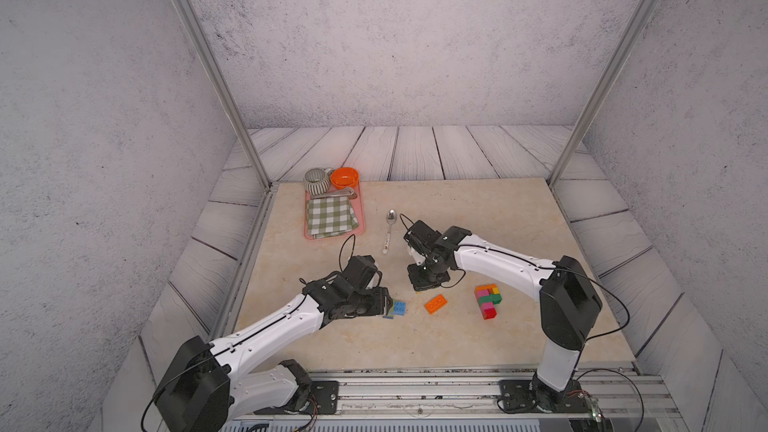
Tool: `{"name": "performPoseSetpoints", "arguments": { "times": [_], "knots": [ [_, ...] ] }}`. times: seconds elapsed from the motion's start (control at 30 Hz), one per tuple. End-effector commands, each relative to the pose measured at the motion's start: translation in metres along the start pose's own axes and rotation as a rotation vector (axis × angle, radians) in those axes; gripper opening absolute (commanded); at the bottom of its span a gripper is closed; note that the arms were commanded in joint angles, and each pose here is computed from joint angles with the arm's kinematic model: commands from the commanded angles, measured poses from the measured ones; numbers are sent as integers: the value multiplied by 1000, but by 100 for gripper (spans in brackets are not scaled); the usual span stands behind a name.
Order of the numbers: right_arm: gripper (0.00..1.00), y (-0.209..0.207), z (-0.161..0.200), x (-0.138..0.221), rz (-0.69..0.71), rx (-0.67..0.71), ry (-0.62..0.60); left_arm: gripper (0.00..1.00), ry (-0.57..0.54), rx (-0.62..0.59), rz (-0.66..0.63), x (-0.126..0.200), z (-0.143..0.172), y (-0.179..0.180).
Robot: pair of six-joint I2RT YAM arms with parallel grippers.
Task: Assemble the letter p with lego
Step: Assemble the lego brick with the lego brick.
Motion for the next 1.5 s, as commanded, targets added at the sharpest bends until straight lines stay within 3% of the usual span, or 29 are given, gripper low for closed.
{"name": "performPoseSetpoints", "arguments": {
  "times": [0.0, 0.17, 0.3, 0.5, 0.87, 1.47],
  "knots": [
    [0, -7, 14, 25, 102, -96, 26, 56, 32, -32, -20, 1, 2, 2],
    [0, -1, 23, 26, 81, -131, 111, 55, 11, -20, -15, 6, -2, 5],
    [0, 0, 22, 27, 79, -152, 102, 50, -21, -6, 8, 9, -6, 8],
    [0, 10, 18, 29, 30, -183, 89, 49, 0, -7, 34, 4, -6, 7],
    [0, 32, 17, 13, -3, -215, 119, 47, 45, 15, -24, -12, -2, 26],
    [0, 54, 21, -13, -39, -442, 224, 43, 66, 44, -65, -21, 10, 46]
  ]
}}
Point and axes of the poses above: each gripper's point midway between its finger pads, its own x axis back along the fingers, its own y axis along the line the jaws close on, z = x × y, the point moved 2 cm from there along x, back along the fingers, and after that the axes turned 14 degrees about x, right-handed, at the moved point
